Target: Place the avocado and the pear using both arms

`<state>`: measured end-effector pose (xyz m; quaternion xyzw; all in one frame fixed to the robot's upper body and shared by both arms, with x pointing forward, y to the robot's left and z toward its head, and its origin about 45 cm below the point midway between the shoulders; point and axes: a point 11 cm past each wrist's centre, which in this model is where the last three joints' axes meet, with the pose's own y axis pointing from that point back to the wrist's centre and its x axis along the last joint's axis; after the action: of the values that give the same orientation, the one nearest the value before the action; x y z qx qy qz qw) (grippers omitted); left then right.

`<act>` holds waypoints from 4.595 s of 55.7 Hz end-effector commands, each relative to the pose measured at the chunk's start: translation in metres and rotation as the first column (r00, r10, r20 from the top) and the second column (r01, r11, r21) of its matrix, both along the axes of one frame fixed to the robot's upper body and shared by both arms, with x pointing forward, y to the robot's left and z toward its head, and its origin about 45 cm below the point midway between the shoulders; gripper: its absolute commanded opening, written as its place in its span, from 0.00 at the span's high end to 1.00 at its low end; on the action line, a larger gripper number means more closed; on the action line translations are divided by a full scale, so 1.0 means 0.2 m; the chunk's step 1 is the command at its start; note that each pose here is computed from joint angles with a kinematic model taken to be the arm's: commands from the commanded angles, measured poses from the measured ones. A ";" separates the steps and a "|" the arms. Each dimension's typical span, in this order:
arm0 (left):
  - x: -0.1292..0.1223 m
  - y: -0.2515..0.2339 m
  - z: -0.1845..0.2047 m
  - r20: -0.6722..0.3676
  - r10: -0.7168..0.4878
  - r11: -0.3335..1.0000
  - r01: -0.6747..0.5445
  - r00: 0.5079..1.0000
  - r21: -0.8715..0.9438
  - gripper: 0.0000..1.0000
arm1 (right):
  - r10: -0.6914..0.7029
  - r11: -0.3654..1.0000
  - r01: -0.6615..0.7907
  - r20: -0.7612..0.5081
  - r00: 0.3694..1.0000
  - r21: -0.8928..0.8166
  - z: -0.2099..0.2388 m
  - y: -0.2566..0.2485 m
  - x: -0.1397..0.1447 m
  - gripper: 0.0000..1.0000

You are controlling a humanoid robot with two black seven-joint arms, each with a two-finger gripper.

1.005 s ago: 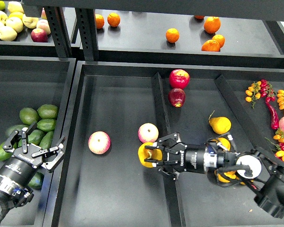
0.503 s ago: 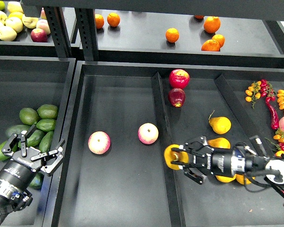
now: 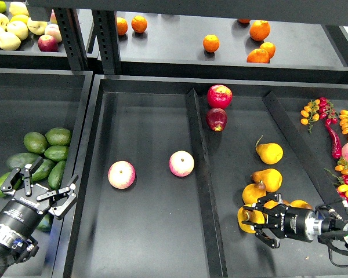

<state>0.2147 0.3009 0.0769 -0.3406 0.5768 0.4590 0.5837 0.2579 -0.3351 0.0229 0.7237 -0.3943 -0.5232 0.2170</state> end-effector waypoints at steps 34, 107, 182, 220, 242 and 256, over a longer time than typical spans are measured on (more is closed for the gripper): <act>-0.02 -0.01 -0.02 -0.013 -0.007 1.000 0.007 1.000 -0.001 0.01 | 0.001 0.999 -0.002 -0.028 1.000 -0.032 -0.03 -0.06 -0.07 0.19; -0.02 -0.11 -0.03 -0.020 -0.065 0.998 0.065 0.998 -0.016 0.01 | -0.478 0.633 0.347 -0.003 0.878 0.692 0.56 0.77 0.40 0.01; 0.28 -0.21 0.36 0.243 -0.028 0.986 0.067 0.970 -0.153 0.01 | -0.458 0.555 0.192 0.105 0.883 0.809 0.62 0.79 0.10 0.01; 0.21 -0.28 0.13 0.099 -0.021 0.988 0.036 0.995 -0.151 0.01 | -0.608 0.506 0.378 0.010 0.794 0.775 0.43 0.66 0.07 0.01; 0.21 -0.30 0.13 0.096 -0.031 0.987 0.046 0.995 -0.153 0.01 | -0.607 0.505 0.371 0.015 0.795 0.779 0.43 0.66 0.07 0.01; 0.21 -0.30 0.14 0.102 -0.031 0.987 0.047 0.994 -0.154 0.01 | -0.735 0.419 0.425 0.025 0.678 0.802 0.48 0.58 0.13 0.01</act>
<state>0.2567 0.2413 0.1031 -0.3953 0.5887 0.3841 0.5914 0.2764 -0.2102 0.1124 0.6605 -0.3806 -0.5500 -0.3412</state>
